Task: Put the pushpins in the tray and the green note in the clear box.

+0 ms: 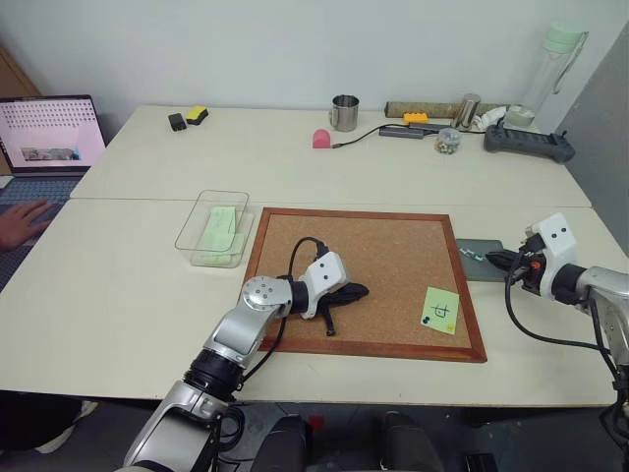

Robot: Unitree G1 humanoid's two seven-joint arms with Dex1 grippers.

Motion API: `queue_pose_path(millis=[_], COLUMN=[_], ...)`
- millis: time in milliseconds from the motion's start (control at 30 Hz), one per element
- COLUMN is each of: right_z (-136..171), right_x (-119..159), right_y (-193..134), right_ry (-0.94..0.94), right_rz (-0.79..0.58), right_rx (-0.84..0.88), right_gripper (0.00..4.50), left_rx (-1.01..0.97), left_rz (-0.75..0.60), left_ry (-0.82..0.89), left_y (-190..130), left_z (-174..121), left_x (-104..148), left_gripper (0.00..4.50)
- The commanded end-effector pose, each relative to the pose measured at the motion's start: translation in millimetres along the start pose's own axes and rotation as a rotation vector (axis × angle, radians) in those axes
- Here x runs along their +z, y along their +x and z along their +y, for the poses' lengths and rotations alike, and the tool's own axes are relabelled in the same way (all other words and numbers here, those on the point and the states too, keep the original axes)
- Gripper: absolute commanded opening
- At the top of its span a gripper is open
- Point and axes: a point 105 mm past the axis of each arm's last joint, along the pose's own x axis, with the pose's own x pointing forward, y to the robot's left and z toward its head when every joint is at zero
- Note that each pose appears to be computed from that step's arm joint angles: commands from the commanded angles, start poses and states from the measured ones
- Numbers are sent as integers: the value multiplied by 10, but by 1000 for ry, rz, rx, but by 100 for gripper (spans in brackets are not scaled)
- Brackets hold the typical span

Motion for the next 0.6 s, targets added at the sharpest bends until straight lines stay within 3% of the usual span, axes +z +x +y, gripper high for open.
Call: queue_pose_path(millis=[33, 200, 367, 600], right_z=[-51, -34, 273, 843], right_x=[144, 183, 308, 105], right_y=[4, -21, -209, -510], right_ry=[-20, -20, -166, -334], right_rz=[-41, -57, -84, 41], right_rx=[-23, -10, 161, 457], right_gripper=[107, 206, 307, 307], left_rx=[-31, -31, -35, -43], left_rz=[42, 44, 45, 47], left_ry=[-9, -9, -6, 1], left_y=[31, 30, 28, 35], left_z=[-75, -82, -89, -97], left_x=[-109, -119, -119, -123], left_gripper=[0, 0, 0, 0])
